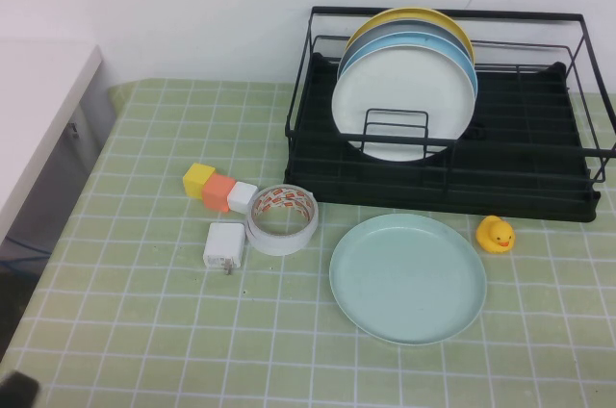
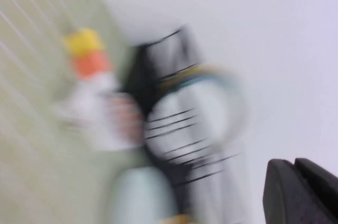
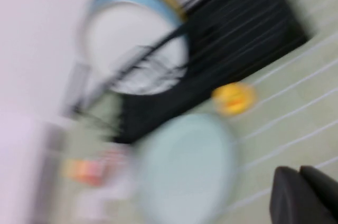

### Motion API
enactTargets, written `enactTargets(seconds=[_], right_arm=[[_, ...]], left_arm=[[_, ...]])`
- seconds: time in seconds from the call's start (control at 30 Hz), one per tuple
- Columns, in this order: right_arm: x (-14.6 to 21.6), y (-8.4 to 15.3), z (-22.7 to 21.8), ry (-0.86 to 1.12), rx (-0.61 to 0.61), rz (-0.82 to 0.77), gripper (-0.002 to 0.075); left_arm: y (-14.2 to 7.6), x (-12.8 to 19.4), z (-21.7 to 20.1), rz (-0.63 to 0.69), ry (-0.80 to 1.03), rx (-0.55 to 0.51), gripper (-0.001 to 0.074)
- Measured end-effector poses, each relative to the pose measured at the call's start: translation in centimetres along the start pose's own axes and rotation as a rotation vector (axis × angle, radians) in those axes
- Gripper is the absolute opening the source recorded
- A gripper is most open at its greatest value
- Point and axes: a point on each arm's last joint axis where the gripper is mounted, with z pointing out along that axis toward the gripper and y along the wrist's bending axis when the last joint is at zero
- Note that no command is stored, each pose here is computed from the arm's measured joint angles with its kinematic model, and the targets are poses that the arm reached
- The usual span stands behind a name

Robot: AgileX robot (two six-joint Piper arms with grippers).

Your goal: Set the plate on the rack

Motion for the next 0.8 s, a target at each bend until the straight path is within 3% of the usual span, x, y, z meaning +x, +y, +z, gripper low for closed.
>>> enactTargets(seconds=[0.1,0.17,0.43,0.57,0.7,0.8], right_arm=[[0.1,0.8,0.0,0.016,-0.088,0.228,0.0009],[0.0,0.9,0.0,0.015,-0.102,0.238,0.0009],[-0.3,0.9,0.0,-0.028,-0.097,0.073,0.0009],[0.1,0.9,0.0,0.009,-0.095,-0.047,0.0009],[0.3,0.9,0.0,0.023,-0.097,-0.101,0.0009],[0.3,0.9,0.0,0.024,-0.098,-0.114,0.0009]], left_arm=[[-0.6,-0.7,0.0,-0.329,-0.063,0.074,-0.0002],[-0.7,-1.2,-0.1,-0.428,-0.116,0.101,-0.0002],[-0.6,-2.0,-0.2,-0.491,-0.202,0.123,-0.0002],[-1.5,-2.2,-0.4,-0.187,-0.205,0.119,-0.0002],[-5.9,-3.5,-1.0,0.208,-0.167,0.16,-0.0002],[-8.8,-4.2,0.0,0.407,-0.047,0.131,-0.0002]])
